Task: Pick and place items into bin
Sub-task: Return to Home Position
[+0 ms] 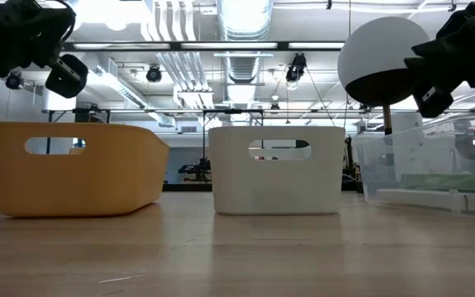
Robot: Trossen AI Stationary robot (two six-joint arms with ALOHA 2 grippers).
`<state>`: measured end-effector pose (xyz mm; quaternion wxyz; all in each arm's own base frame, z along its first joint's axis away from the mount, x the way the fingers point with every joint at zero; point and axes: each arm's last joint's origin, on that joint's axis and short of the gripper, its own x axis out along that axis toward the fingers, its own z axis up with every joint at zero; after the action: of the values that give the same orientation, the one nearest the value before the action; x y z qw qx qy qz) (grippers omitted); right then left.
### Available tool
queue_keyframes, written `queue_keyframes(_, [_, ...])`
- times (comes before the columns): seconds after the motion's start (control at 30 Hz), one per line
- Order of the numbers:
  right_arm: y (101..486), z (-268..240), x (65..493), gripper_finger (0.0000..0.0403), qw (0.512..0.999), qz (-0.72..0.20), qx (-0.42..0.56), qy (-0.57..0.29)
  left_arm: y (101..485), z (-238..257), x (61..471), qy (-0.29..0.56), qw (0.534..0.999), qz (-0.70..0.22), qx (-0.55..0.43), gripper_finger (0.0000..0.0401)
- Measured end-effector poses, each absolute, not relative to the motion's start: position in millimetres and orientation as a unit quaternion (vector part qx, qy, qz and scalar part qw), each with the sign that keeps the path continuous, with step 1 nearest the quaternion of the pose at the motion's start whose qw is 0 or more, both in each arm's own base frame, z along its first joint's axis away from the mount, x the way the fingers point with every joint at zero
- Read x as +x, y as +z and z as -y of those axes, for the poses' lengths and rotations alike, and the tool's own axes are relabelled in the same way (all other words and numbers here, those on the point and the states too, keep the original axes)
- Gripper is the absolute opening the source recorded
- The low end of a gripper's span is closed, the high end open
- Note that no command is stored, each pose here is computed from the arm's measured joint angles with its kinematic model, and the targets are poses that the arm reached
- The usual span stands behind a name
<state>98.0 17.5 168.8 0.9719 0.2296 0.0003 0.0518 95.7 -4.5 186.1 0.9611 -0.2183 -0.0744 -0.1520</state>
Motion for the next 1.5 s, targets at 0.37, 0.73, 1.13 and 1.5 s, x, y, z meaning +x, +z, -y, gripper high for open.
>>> queue_keyframes(0.37, [169.0, -17.5, 97.9, 0.0073, 0.972, 0.001, 0.23, 0.052, 186.9, 4.5, 95.5, -0.153, 0.961, 0.078, -0.217, 0.0])
queue_keyframes(0.73, [168.8, -17.5, 98.1, 0.0073, 0.972, 0.0, 0.23, 0.052, 185.8, 4.3, 96.8, -0.151, 0.961, 0.072, -0.219, 0.0])
queue_keyframes(1.13, [168.8, -17.5, 98.1, 0.0073, 0.972, 0.0, 0.23, 0.052, 183.1, 4.2, 99.5, -0.147, 0.962, 0.055, -0.222, 0.0])
queue_keyframes(1.5, [168.8, -17.5, 98.1, 0.0073, 0.972, 0.0, 0.23, 0.052, 183.1, 4.2, 99.5, -0.147, 0.962, 0.055, -0.222, 0.0])
